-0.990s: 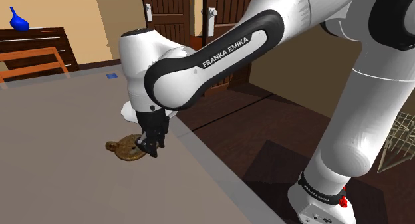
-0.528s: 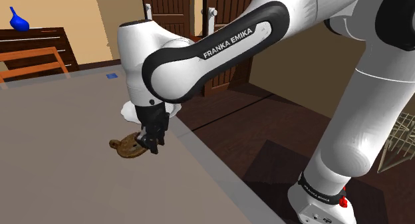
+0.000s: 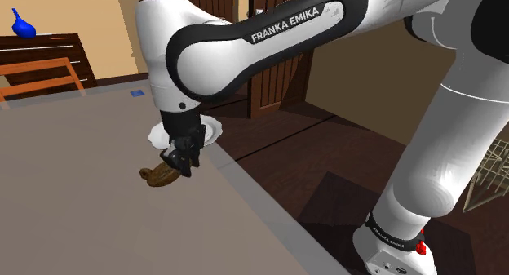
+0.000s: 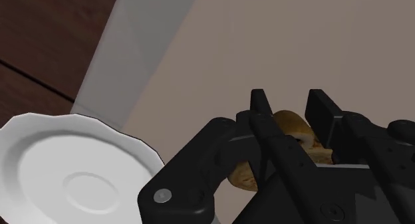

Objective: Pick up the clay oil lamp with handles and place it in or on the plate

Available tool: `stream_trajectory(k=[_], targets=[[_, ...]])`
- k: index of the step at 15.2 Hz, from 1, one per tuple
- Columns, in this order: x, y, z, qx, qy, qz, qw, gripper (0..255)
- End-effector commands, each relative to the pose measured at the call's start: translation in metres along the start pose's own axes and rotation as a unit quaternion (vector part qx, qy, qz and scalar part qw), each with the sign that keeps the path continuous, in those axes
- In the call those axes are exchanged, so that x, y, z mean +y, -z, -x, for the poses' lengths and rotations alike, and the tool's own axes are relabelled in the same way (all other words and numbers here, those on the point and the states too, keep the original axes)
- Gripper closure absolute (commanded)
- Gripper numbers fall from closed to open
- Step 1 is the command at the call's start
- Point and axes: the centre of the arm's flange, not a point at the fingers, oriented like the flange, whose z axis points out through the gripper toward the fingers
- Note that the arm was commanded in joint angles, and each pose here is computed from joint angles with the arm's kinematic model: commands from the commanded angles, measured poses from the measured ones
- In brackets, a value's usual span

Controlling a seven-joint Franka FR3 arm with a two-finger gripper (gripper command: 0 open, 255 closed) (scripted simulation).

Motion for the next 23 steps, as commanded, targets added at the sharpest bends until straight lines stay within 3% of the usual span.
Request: stream_trajectory(k=[1,5,23], targets=[[0.000,0.011,0.000,0.000,0.000,0.000,1.0000,255],[0.000,0.031,0.000,0.000,0.000,0.000,1.0000,255],[0.221,0.022,-0.086,0.000,0.000,0.000,1.0000,255]])
